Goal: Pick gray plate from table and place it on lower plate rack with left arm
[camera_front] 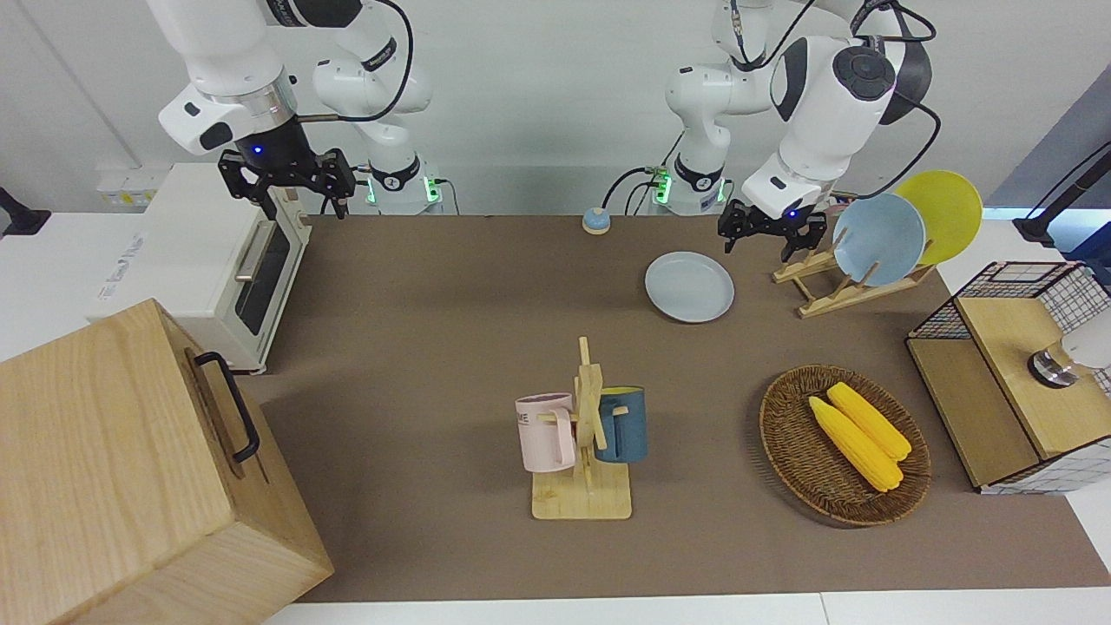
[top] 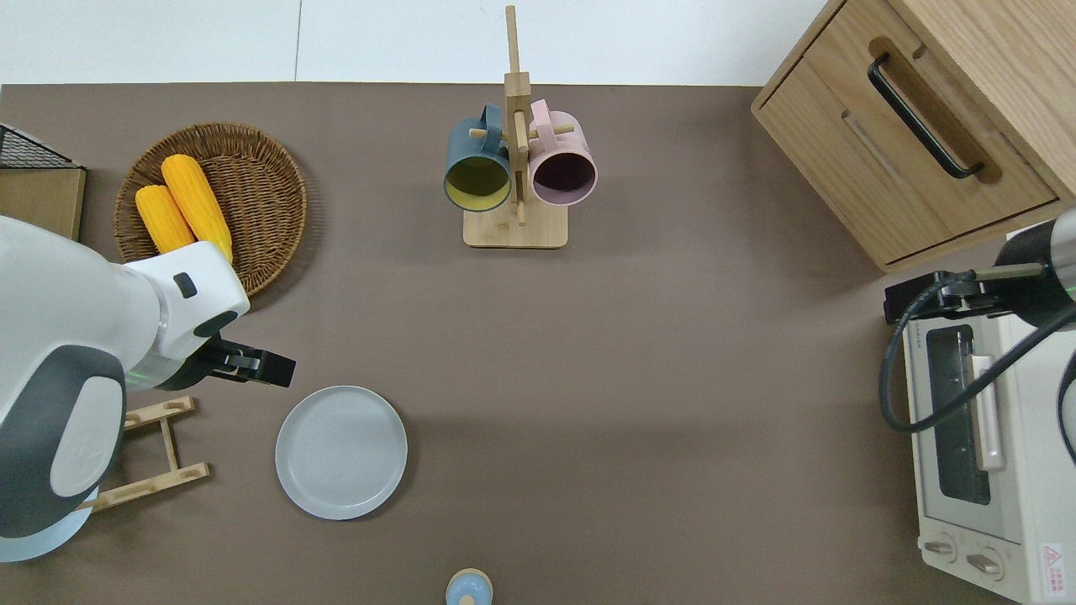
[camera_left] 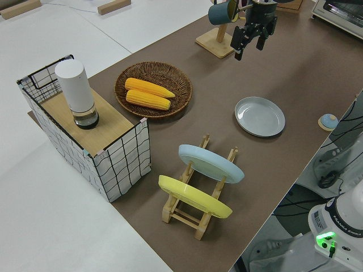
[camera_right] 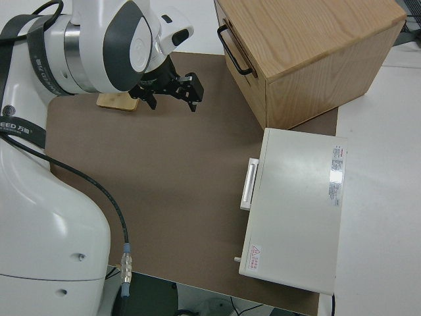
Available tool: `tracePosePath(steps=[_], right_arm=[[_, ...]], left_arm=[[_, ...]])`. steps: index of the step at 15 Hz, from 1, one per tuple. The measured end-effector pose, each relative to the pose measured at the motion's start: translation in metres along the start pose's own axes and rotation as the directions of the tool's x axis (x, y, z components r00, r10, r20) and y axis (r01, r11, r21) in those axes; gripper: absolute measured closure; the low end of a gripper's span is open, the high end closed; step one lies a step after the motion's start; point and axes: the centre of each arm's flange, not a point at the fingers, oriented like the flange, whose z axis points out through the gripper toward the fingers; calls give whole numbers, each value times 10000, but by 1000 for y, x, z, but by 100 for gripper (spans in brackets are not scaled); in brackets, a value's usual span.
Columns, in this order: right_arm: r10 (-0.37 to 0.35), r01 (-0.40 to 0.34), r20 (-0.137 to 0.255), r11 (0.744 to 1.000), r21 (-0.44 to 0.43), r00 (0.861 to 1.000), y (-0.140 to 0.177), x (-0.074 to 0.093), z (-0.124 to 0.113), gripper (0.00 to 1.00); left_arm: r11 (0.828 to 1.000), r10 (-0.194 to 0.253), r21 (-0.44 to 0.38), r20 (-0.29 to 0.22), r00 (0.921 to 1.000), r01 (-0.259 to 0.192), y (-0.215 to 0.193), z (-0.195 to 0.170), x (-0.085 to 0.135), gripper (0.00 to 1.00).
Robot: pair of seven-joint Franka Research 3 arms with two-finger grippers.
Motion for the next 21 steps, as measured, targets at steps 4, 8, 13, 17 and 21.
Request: tracePosePath(steps=[4,8,13,17,21], right_arm=[[0,0,0,10000,0,10000,0,0,0,1],[0,0,0,10000,0,10000,0,0,0,1],[0,0,0,10000,0,10000,0,0,0,1],[0,0,0,10000,0,10000,0,0,0,1],[0,0,0,10000,0,10000,0,0,0,1]], left_arm=[[9999,-157,-50,194,9997,158,-15,9,-3,0],[9999,-142,-35,475,9988,144,-13,28,-11,0],[9998,-168,73,328,9993,166,-11,54,-26,0],[9997,-192,154,260,9995,188,-10,76,-40,0],[9997,-167,204,364,9992,159,-6,95,-52,0]])
